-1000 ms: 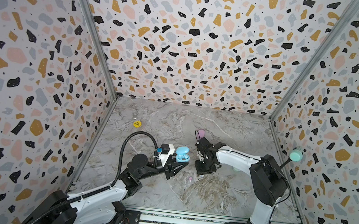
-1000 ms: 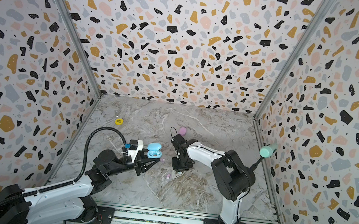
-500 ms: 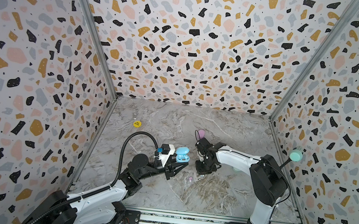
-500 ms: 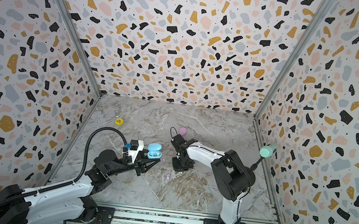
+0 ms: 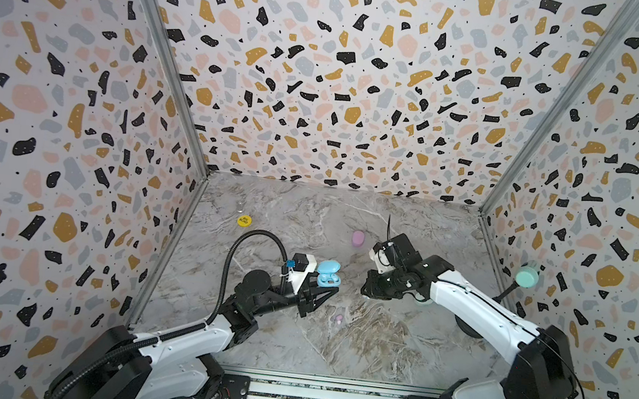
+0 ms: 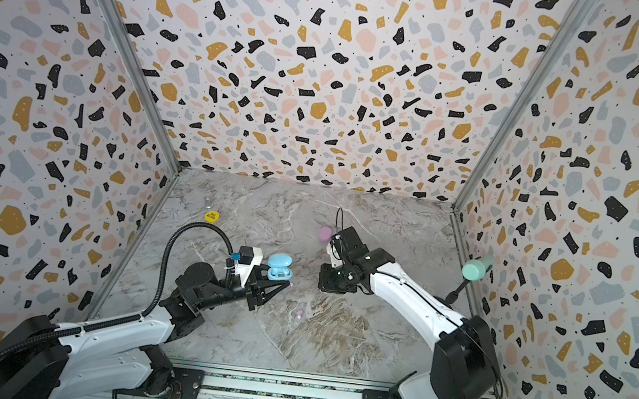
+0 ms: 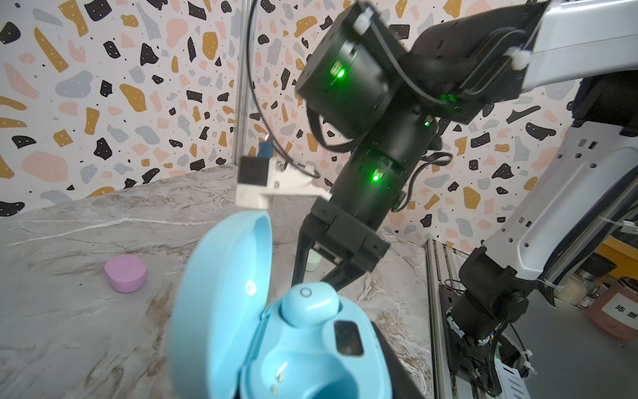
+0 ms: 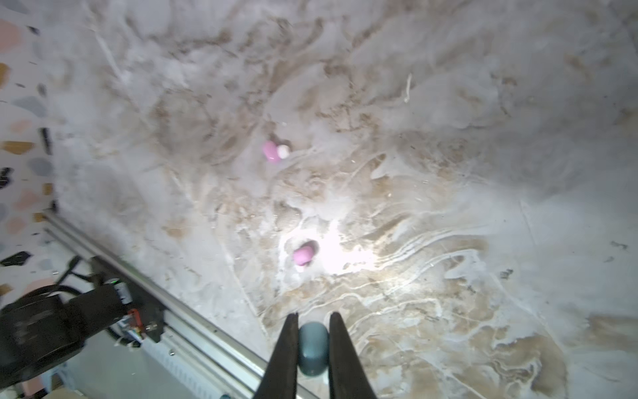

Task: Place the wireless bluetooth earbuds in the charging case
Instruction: 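Lift the earbud and carry it to the open case in the left gripper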

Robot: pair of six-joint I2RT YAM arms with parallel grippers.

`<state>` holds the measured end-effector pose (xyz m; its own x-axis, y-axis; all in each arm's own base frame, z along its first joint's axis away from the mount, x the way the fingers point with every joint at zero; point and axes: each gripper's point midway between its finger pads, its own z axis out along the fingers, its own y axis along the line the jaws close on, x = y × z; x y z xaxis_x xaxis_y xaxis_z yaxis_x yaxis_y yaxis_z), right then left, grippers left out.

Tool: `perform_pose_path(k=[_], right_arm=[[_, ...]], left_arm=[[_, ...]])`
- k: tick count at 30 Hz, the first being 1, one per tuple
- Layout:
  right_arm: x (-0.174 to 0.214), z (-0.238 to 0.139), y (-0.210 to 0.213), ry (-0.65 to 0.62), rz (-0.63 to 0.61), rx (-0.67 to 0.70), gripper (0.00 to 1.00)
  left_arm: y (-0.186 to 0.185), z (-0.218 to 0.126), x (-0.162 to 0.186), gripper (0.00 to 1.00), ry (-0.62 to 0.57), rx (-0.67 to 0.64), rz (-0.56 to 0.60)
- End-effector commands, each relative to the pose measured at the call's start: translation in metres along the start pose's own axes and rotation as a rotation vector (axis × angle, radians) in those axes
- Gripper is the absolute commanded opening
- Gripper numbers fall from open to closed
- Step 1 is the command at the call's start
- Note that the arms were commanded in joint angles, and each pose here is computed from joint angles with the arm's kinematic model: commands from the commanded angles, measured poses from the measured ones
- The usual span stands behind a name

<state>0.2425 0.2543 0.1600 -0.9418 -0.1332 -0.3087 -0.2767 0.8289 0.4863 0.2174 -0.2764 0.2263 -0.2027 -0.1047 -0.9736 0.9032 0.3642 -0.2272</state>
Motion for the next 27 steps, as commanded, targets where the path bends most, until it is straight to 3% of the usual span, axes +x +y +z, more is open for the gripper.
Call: perform_pose_path(k=[1, 8, 13, 27], right_arm=[[-0.012, -0.037, 0.031, -0.081, 0.004, -0.121, 0.13], [-0.035, -0.093, 0.084, -0.231, -0.046, -0.337, 0.13], [-0.040, -0.112, 0.110, -0.278, -0.086, -0.463, 0.12], [-0.033, -0.114, 0.154, -0.308, -0.152, -0.615, 0.11]], left_arm=[[-0.009, 0.006, -0.036, 0.22, -0.104, 0.052, 0.078], [-0.008, 0.014, -0.039, 0.22, -0.117, 0.075, 0.096], [-0.007, 0.020, -0.040, 0.22, -0.111, 0.083, 0.116], [-0.008, 0.026, -0.048, 0.22, -0.125, 0.104, 0.137]])
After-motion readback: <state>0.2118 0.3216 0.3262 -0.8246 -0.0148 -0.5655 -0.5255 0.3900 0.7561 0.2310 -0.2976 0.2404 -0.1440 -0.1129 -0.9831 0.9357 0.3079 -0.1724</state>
